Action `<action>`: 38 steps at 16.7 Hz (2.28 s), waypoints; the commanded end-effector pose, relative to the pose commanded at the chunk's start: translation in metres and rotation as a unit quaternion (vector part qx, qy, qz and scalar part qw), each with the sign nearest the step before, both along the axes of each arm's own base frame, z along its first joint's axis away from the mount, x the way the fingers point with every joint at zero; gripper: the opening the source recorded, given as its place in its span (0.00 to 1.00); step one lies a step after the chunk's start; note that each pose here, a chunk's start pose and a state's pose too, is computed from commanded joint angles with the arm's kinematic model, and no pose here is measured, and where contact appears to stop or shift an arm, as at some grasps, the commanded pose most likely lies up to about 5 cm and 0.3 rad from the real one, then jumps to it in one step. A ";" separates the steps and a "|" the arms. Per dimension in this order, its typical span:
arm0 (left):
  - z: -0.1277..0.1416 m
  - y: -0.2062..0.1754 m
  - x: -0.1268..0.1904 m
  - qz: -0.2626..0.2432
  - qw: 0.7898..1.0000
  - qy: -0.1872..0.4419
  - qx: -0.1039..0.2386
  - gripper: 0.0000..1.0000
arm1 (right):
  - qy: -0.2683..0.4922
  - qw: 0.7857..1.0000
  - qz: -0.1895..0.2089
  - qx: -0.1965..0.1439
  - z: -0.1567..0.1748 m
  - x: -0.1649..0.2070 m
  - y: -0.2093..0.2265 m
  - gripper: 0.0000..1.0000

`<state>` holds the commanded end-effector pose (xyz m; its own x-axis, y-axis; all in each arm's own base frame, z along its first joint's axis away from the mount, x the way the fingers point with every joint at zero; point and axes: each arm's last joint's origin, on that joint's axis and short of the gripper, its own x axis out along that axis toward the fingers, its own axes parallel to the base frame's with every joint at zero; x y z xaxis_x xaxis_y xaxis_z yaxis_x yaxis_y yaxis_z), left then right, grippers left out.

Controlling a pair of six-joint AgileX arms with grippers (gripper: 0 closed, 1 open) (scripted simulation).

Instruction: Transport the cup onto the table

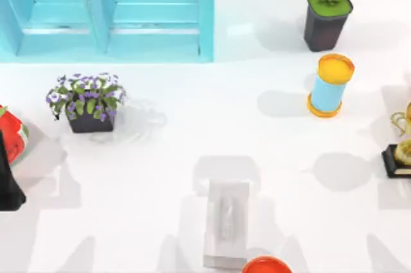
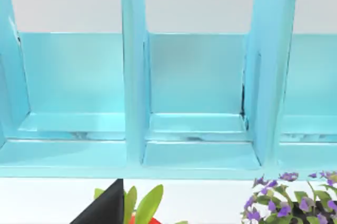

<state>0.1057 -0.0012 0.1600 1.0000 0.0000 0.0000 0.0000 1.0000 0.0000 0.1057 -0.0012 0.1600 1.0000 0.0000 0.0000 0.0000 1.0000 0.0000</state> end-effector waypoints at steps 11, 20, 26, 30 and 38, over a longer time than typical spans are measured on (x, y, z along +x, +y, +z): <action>0.000 0.000 0.000 0.000 1.000 0.000 0.000 1.00 | 0.264 0.956 -0.088 -0.092 0.054 0.016 -0.031 1.00; 0.000 0.000 0.000 0.000 1.000 0.000 0.000 1.00 | 0.653 0.756 -0.027 -0.047 0.081 0.085 -0.130 1.00; 0.000 0.000 0.000 0.000 1.000 0.000 0.000 1.00 | 0.705 0.708 0.014 -0.013 0.086 0.096 -0.172 1.00; 0.000 0.000 0.000 0.000 1.000 0.000 0.000 1.00 | 0.705 0.709 0.015 -0.015 0.086 0.097 -0.171 1.00; 0.000 0.000 0.000 0.000 1.000 0.000 0.000 1.00 | 0.705 0.709 0.015 -0.012 0.032 0.099 -0.172 1.00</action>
